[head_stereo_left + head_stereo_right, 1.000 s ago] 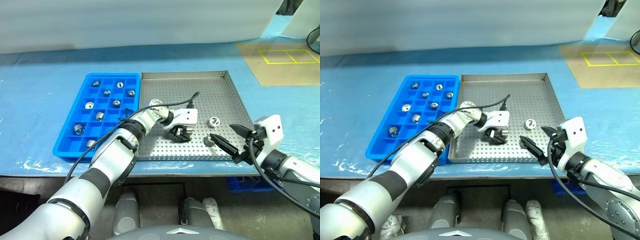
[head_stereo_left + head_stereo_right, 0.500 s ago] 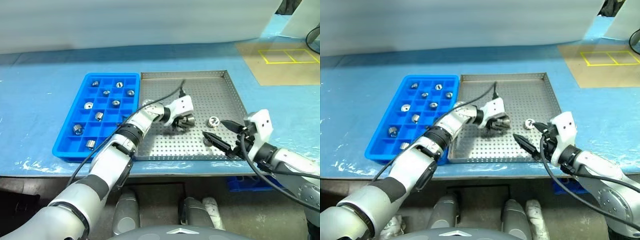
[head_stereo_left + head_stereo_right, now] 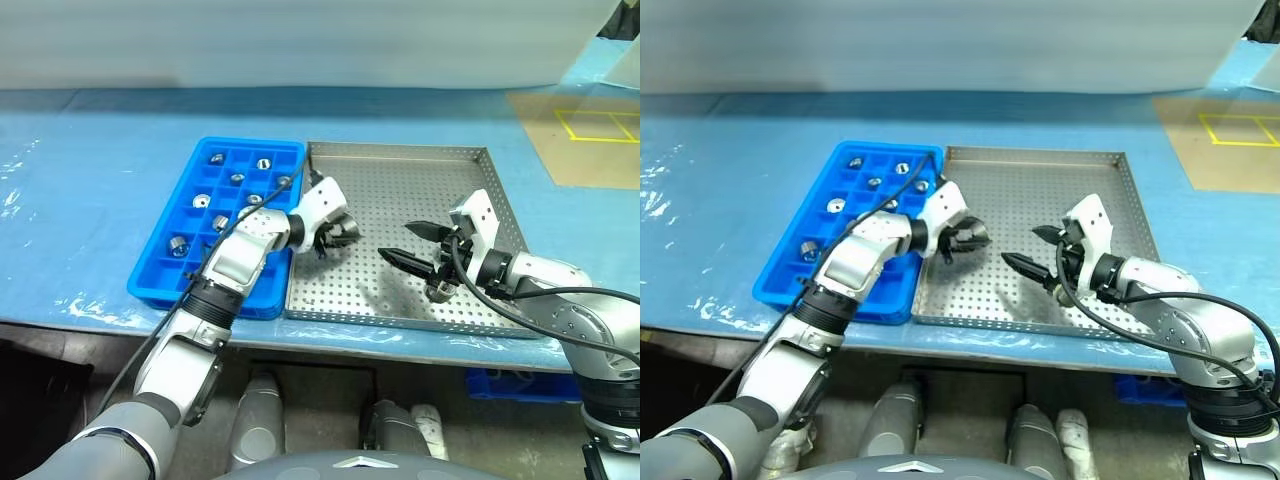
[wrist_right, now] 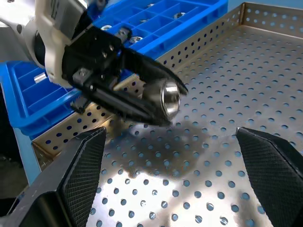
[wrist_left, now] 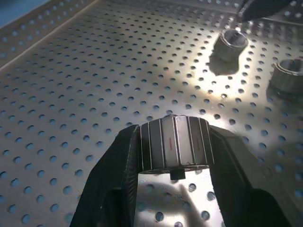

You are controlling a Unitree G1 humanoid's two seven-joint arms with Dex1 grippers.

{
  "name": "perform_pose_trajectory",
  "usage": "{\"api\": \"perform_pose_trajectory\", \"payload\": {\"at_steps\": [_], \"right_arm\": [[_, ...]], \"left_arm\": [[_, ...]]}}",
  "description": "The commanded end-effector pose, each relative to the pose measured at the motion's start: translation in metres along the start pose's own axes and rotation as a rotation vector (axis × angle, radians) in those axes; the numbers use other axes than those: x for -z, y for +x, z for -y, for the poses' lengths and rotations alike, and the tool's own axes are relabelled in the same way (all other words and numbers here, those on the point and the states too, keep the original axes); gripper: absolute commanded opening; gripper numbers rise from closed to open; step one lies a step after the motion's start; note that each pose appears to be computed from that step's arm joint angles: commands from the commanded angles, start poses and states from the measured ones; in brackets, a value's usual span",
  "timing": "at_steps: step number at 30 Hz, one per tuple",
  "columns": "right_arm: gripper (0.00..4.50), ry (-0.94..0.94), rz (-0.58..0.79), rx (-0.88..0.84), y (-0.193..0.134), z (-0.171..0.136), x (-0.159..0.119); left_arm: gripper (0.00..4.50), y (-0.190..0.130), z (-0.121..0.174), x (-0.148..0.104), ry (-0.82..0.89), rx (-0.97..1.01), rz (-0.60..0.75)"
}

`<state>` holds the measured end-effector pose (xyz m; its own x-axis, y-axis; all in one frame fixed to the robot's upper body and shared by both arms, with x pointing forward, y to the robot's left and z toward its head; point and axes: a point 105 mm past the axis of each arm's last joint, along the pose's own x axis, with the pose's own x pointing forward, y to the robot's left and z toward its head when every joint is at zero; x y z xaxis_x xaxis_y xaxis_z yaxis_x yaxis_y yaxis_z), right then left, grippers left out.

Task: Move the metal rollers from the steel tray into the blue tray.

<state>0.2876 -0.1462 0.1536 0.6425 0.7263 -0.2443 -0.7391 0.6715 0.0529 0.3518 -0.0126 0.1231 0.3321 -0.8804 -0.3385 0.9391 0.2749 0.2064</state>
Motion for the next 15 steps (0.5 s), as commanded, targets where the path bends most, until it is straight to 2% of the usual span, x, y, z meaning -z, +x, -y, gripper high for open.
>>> {"api": "perform_pose_trajectory", "payload": {"at_steps": [1, 3, 5, 6, 11, 15], "right_arm": [[4.5, -0.033, 0.032, -0.006, -0.002, -0.005, -0.007], [4.5, -0.032, 0.027, -0.005, -0.001, -0.006, -0.005], [4.5, -0.032, 0.023, -0.004, 0.001, -0.008, -0.002], [4.5, -0.031, 0.02, -0.002, 0.002, -0.008, -0.001], [4.5, -0.037, -0.017, -0.004, 0.01, -0.011, 0.008], [4.5, -0.043, -0.027, -0.006, 0.015, -0.011, 0.011]], "left_arm": [[1.75, 0.009, 0.009, -0.008, 0.11, 0.077, -0.004], [1.75, 0.013, 0.012, -0.007, 0.121, 0.1, -0.005], [2.5, 0.015, 0.016, -0.006, 0.106, 0.134, -0.003], [2.72, 0.015, 0.017, -0.004, 0.106, 0.144, -0.012], [4.47, 0.012, 0.003, -0.005, 0.088, 0.062, -0.008], [4.47, 0.006, -0.004, -0.011, 0.088, 0.03, 0.005]]}}
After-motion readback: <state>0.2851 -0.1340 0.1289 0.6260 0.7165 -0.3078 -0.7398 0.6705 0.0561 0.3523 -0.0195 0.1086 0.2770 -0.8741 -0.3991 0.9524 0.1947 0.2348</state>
